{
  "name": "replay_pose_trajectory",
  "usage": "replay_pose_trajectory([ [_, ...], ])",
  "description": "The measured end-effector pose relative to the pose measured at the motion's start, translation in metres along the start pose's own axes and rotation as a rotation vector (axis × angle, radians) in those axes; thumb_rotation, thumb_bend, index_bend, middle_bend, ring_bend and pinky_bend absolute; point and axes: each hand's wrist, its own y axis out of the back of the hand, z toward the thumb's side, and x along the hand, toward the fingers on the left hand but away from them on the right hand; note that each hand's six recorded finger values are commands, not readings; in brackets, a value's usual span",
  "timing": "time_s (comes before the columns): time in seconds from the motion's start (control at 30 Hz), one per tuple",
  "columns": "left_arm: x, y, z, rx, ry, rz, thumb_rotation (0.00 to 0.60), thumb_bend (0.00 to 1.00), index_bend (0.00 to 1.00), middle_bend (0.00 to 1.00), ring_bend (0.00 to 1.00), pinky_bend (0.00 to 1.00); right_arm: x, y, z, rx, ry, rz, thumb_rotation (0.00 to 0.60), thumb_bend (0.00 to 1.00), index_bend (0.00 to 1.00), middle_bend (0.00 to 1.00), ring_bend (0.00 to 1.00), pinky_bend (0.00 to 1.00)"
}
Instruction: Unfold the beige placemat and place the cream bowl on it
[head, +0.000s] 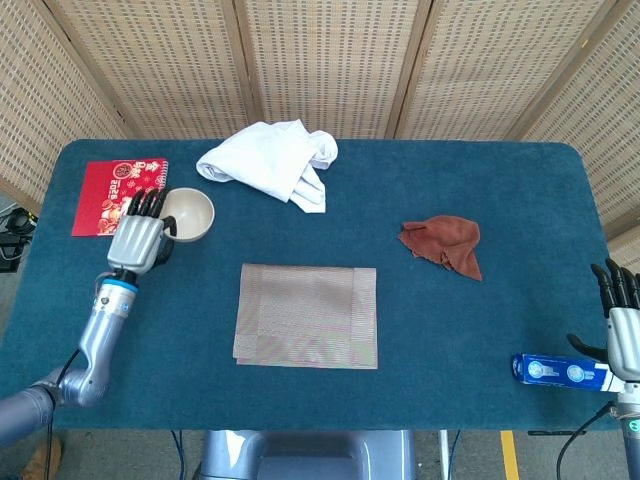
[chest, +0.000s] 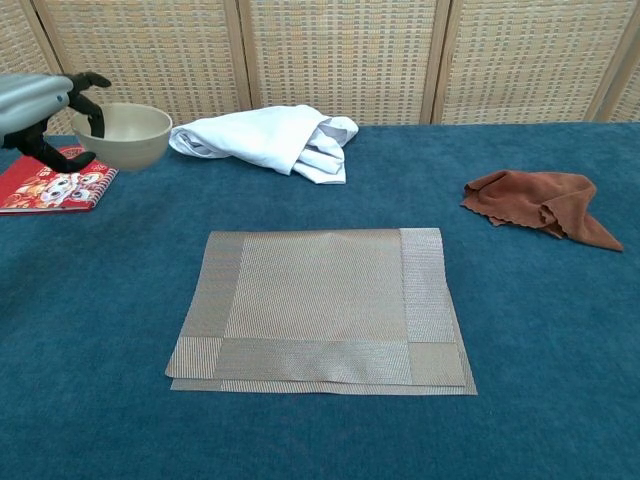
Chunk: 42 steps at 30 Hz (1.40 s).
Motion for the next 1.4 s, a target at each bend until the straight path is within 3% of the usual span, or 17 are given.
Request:
replay_pose_trajectory([
  [0.23,0.044,0.010,-0.011,0.010,0.049,0.010,0.600,0.48,0.73,0.00,0.00,0.00,-0.006,-0.007,-0.005,0.023,-0.028,0.014,0.600,0.00,0.00,0.00,0.00,0.00],
  [0.57,0.081,-0.028,-0.015,-0.052,0.127,-0.093,0.600,0.48,0.66,0.00,0.00,0.00,-0.012,-0.015,-0.008,0.045,-0.053,0.031,0.600,0.00,0.00,0.00,0.00,0.00],
  [0.63,0.082,-0.040,-0.013,-0.071,0.134,-0.116,0.600,0.46,0.53,0.00,0.00,0.00,-0.013,-0.018,-0.009,0.049,-0.060,0.037,0.600,0.00,0.00,0.00,0.00,0.00],
  [0.67,0.083,-0.045,-0.011,-0.079,0.135,-0.125,0.600,0.42,0.39,0.00,0.00,0.00,-0.014,-0.018,-0.010,0.050,-0.063,0.039,0.600,0.00,0.00,0.00,0.00,0.00],
  [0.7,0.083,-0.051,-0.009,-0.088,0.133,-0.137,0.600,0.34,0.22,0.00,0.00,0.00,-0.014,-0.019,-0.011,0.051,-0.066,0.041,0.600,0.00,0.00,0.00,0.00,0.00],
  [0.77,0.082,-0.057,-0.006,-0.098,0.128,-0.149,0.600,0.19,0.04,0.00,0.00,0.00,-0.015,-0.019,-0.012,0.051,-0.069,0.041,0.600,0.00,0.00,0.00,0.00,0.00],
  [0.8,0.081,-0.060,-0.005,-0.109,0.124,-0.155,0.600,0.14,0.00,0.00,0.00,0.00,-0.015,-0.019,-0.012,0.051,-0.070,0.040,0.600,0.00,0.00,0.00,0.00,0.00],
  [0.97,0.074,-0.070,-0.004,-0.129,0.102,-0.196,0.600,0.12,0.00,0.00,0.00,0.00,-0.015,-0.019,-0.011,0.045,-0.067,0.043,0.600,0.00,0.00,0.00,0.00,0.00],
  [1.13,0.067,-0.060,-0.002,-0.150,0.064,-0.164,0.600,0.12,0.02,0.00,0.00,0.00,-0.013,-0.017,-0.007,0.037,-0.054,0.038,0.600,0.00,0.00,0.00,0.00,0.00],
  [1.23,0.059,-0.046,0.002,-0.165,0.016,-0.112,0.600,0.12,0.10,0.00,0.00,0.00,-0.012,-0.016,-0.005,0.033,-0.045,0.035,0.600,0.00,0.00,0.00,0.00,0.00],
  [1.4,0.032,-0.018,0.021,-0.204,-0.126,-0.051,0.600,0.14,0.33,0.00,0.00,0.00,-0.011,-0.014,-0.004,0.024,-0.038,0.033,0.600,0.00,0.00,0.00,0.00,0.00],
])
